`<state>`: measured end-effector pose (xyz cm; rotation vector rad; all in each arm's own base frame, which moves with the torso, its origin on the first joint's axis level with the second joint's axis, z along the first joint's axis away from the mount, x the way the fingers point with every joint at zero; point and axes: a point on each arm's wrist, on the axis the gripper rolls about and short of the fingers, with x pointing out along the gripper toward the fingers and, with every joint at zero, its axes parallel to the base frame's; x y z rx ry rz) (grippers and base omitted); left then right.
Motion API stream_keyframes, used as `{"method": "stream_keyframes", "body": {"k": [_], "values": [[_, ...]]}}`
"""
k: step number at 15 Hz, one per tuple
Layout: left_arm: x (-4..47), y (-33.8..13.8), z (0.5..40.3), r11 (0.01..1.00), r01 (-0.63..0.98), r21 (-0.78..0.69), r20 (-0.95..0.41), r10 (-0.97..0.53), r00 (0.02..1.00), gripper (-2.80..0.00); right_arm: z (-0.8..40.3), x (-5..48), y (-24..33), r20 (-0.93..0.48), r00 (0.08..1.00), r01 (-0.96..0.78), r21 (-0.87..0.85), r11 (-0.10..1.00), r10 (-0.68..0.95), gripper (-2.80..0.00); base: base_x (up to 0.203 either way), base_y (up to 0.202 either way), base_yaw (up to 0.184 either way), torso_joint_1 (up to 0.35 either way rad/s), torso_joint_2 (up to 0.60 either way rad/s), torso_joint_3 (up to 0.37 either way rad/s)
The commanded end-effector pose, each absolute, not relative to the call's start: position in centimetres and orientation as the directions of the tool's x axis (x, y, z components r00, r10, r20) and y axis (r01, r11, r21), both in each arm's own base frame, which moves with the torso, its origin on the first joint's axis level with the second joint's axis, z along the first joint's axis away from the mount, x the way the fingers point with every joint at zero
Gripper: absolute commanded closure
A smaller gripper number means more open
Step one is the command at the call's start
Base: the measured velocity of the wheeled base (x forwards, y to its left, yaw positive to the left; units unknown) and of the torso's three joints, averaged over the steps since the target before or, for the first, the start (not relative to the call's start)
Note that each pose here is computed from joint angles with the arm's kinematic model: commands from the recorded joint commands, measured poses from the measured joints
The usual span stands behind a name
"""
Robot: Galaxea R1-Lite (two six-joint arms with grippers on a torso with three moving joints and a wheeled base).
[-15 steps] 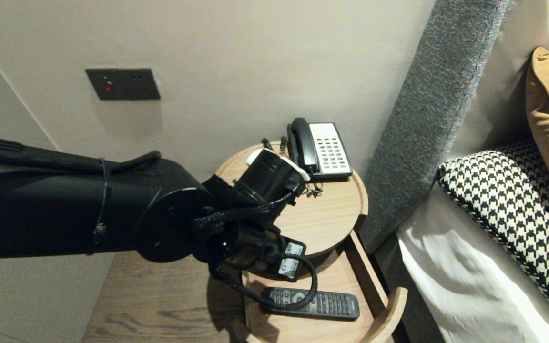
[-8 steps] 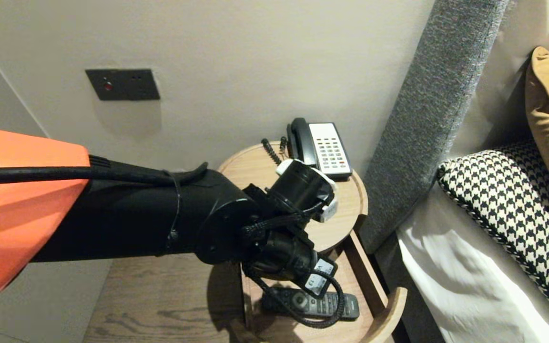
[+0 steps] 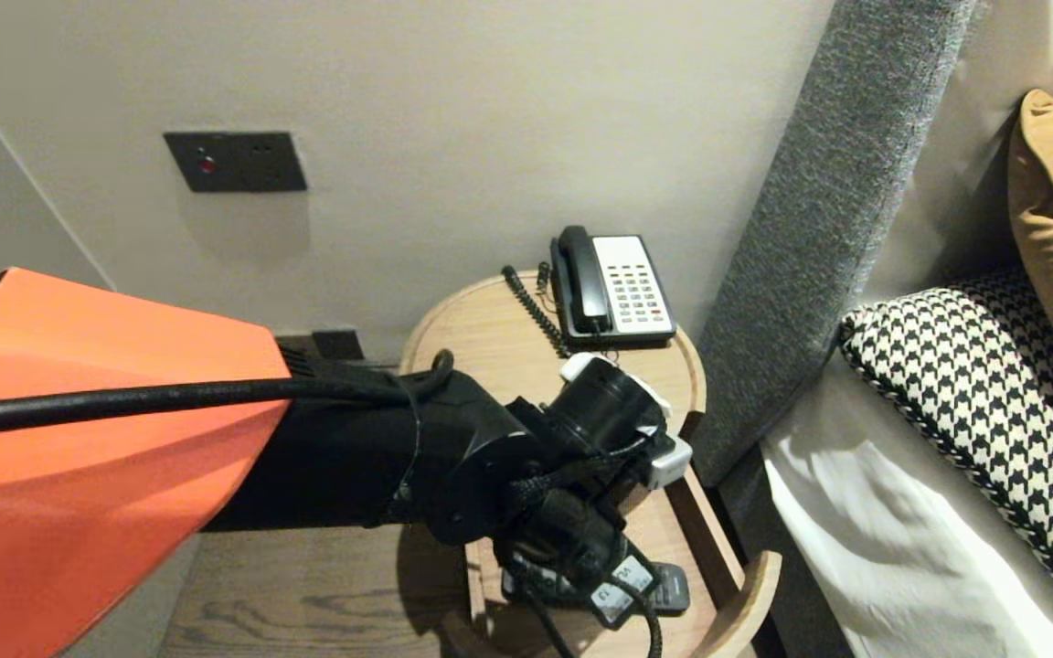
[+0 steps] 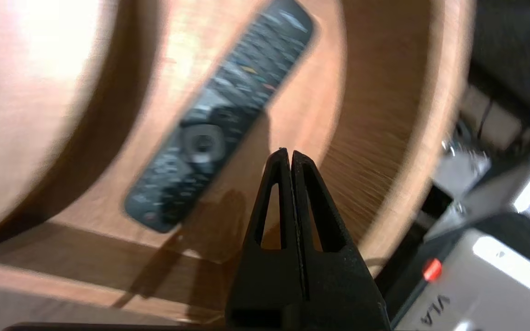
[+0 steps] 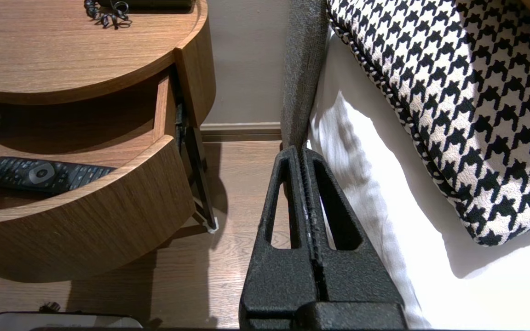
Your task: Take the remote control out of the drawer one by one and place them on the table
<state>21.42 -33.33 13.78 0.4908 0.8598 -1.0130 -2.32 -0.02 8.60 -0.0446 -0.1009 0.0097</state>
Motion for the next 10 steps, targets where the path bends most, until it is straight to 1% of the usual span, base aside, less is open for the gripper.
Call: {"method": "stream_keyframes", "body": {"k": [1,4,5,8,10], "values": [[21.0,-33.5,12.8,0.436,0.899,-0.033,-0.827,-0.518,0.221,0.0,7.5,-2.0,0.0,0.061,0.998,-0.012,-0.045,0.999,0.015,0.0,0.0,0.0,0.0,0.0,0.0,0.0],[20.5,-34.4,11.6,0.396,0.917,-0.047,-0.838,-0.515,0.179,0.0,7.5,-2.0,0.0,0.062,0.998,-0.014,-0.045,0.999,0.017,0.0,0.0,0.0,0.0,0.0,0.0,0.0],[20.3,-34.7,11.3,0.39,0.92,-0.042,-0.838,-0.515,0.18,-2.8,7.5,-2.0,0.0,0.061,0.998,-0.014,-0.045,0.999,0.017,0.0,0.0,0.0,0.0,0.0,0.0,0.0],[20.3,-35.1,10.7,0.382,0.924,-0.034,-0.843,-0.508,0.179,-2.8,7.5,-2.0,0.0,0.061,0.998,-0.014,-0.045,0.999,0.017,0.0,0.0,0.0,0.0,0.0,0.0,0.0],[20.3,-35.0,9.9,0.311,0.95,0.015,-0.855,-0.489,0.173,-2.8,7.5,-2.0,0.0,0.061,0.998,-0.013,-0.045,0.999,0.015,0.0,0.0,0.0,0.0,0.0,0.0,0.0]]}}
